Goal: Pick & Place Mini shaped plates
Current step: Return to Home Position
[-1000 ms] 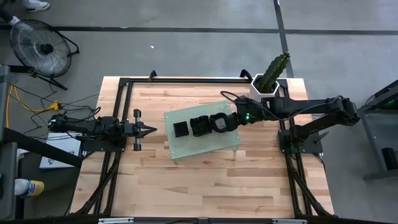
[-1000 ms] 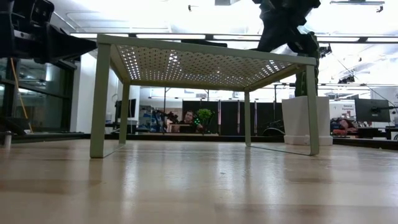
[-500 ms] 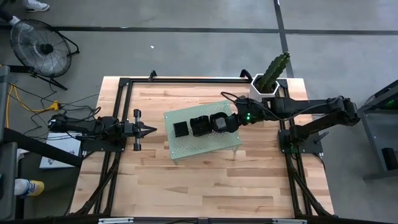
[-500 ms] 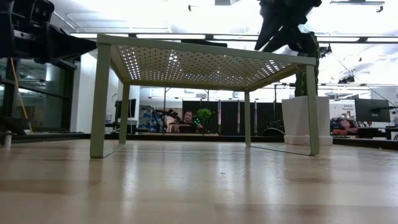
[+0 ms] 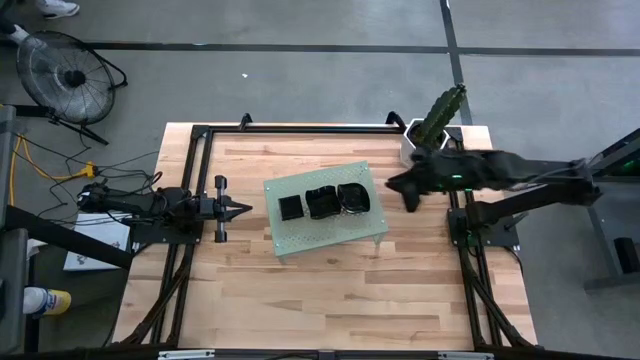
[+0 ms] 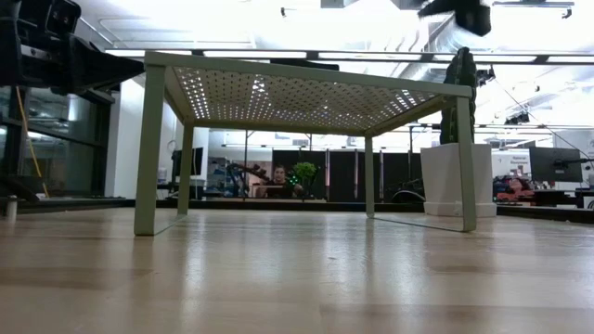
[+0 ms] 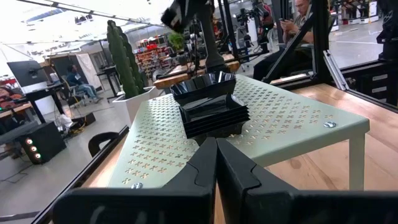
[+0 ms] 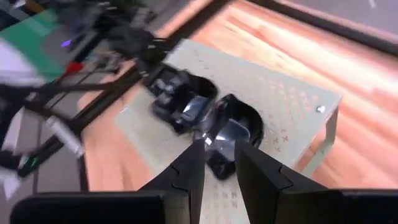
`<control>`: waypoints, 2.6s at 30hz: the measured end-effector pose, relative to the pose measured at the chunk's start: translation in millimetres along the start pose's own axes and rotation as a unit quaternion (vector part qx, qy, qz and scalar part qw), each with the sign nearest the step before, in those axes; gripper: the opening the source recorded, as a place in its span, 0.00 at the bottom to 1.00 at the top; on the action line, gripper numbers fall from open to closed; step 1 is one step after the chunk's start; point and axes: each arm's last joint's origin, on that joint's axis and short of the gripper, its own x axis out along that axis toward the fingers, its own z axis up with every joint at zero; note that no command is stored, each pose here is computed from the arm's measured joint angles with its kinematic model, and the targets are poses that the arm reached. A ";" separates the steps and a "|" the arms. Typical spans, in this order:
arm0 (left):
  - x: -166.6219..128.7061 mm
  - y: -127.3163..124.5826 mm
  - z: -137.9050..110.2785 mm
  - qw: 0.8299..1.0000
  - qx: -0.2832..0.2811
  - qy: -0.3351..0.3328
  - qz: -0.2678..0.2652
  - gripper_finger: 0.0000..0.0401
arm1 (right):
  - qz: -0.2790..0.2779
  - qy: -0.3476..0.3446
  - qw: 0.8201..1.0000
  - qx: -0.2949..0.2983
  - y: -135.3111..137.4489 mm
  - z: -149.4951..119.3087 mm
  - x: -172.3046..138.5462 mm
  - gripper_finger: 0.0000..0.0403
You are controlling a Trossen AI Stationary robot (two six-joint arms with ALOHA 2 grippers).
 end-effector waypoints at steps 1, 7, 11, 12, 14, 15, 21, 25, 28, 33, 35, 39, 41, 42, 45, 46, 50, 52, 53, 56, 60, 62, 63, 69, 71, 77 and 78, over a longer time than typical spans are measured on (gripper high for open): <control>0.0 0.0 -0.1 1.000 0.000 0.000 0.000 0.00 | 0.012 -0.004 1.000 -0.021 -0.2 -1.8 -11.1 0.21; 0.0 0.0 0.0 1.000 0.000 0.000 0.000 0.00 | -0.005 -0.102 0.991 -0.082 -13.6 -37.2 -45.9 0.21; 0.0 0.0 0.0 1.000 0.000 0.000 0.000 0.00 | -0.003 -0.145 0.985 -0.091 -31.4 -77.1 -26.9 0.21; 0.0 0.0 0.0 1.000 0.000 0.000 0.000 0.00 | 0.007 -0.150 0.984 -0.094 -35.6 -88.6 -18.4 0.21; 0.0 0.0 0.0 1.000 0.000 0.000 0.000 0.00 | 0.035 -0.162 0.981 -0.096 -42.9 -110.8 0.4 0.21; 0.0 0.0 0.0 1.000 0.000 0.000 0.000 0.00 | 0.055 -0.172 0.979 -0.096 -46.2 -120.9 9.0 0.21; 0.0 0.0 0.0 1.000 0.000 0.000 0.000 0.00 | 0.228 -0.255 0.933 -0.111 -67.4 -158.1 30.9 0.21; 0.0 0.0 0.1 1.000 0.000 -0.001 0.000 0.00 | 0.275 -0.266 0.912 -0.145 -78.4 -169.6 31.8 0.21; 0.0 0.0 0.0 1.000 0.000 0.000 0.000 0.00 | 0.266 -0.267 0.910 -0.173 -78.6 -168.6 32.4 0.21; 0.0 0.1 0.0 1.000 0.000 0.000 0.001 0.00 | 0.229 -0.282 0.909 -0.206 -86.9 -165.8 35.0 0.21; 0.0 0.0 0.0 1.000 0.000 0.000 0.001 0.00 | 0.191 -0.262 0.920 -0.220 -93.8 -167.2 39.9 0.21; 0.0 0.0 0.0 1.000 0.000 0.000 0.000 0.00 | 0.118 -0.219 0.942 -0.223 -110.5 -169.7 46.9 0.21; 0.0 0.0 -0.1 1.000 0.000 0.000 0.000 0.00 | 0.103 -0.205 0.946 -0.228 -116.1 -170.1 47.7 0.21; 0.0 0.0 0.0 1.000 0.000 0.000 0.000 0.00 | 0.107 -0.200 0.946 -0.231 -117.6 -169.9 47.2 0.21; 0.0 0.0 0.0 1.000 0.000 0.000 -0.001 0.00 | 0.126 -0.194 0.942 -0.243 -120.7 -168.5 44.6 0.21; 0.0 -0.1 0.0 1.000 0.000 0.000 -0.001 0.00 | 0.130 -0.189 0.941 -0.250 -122.0 -168.7 44.1 0.21; 0.0 -0.1 0.0 1.000 0.000 0.000 -0.001 0.00 | 0.108 -0.179 0.943 -0.259 -129.4 -169.8 42.9 0.21; 0.0 -0.1 0.0 1.000 0.000 0.000 -0.001 0.00 | 0.104 -0.173 0.944 -0.261 -132.1 -170.4 42.1 0.21; 0.0 -0.1 -0.1 1.000 0.000 0.000 -0.001 0.00 | 0.108 -0.173 0.942 -0.266 -132.4 -170.0 41.8 0.21; 0.0 -0.1 0.0 1.000 0.000 0.000 -0.001 0.00 | 0.118 -0.174 0.939 -0.272 -132.8 -169.1 40.6 0.21; 0.0 -0.1 0.0 1.000 0.000 0.000 -0.001 0.00 | 0.128 -0.165 0.937 -0.280 -133.2 -169.7 41.1 0.21; 0.0 -0.1 0.0 1.000 0.000 0.000 -0.001 0.00 | 0.128 -0.165 0.935 -0.286 -133.2 -169.9 41.2 0.21; 0.0 -0.1 0.0 1.000 0.000 0.000 -0.001 0.00 | 0.128 -0.165 0.935 -0.286 -133.1 -169.8 41.2 0.21; 0.0 -0.1 -0.1 1.000 0.000 0.000 -0.001 0.00 | 0.130 -0.169 0.935 -0.285 -132.7 -169.2 40.9 0.21; 0.0 -0.1 -0.1 1.000 0.000 0.000 -0.001 0.00 | 0.130 -0.170 0.934 -0.285 -132.7 -169.2 40.9 0.21; 0.0 -0.1 -0.1 1.000 0.000 0.000 -0.001 0.00 | 0.130 -0.170 0.934 -0.285 -132.7 -169.2 40.9 0.21; 0.0 -0.1 0.0 1.000 0.000 0.000 -0.001 0.00 | 0.130 -0.170 0.935 -0.284 -132.7 -169.2 40.9 0.21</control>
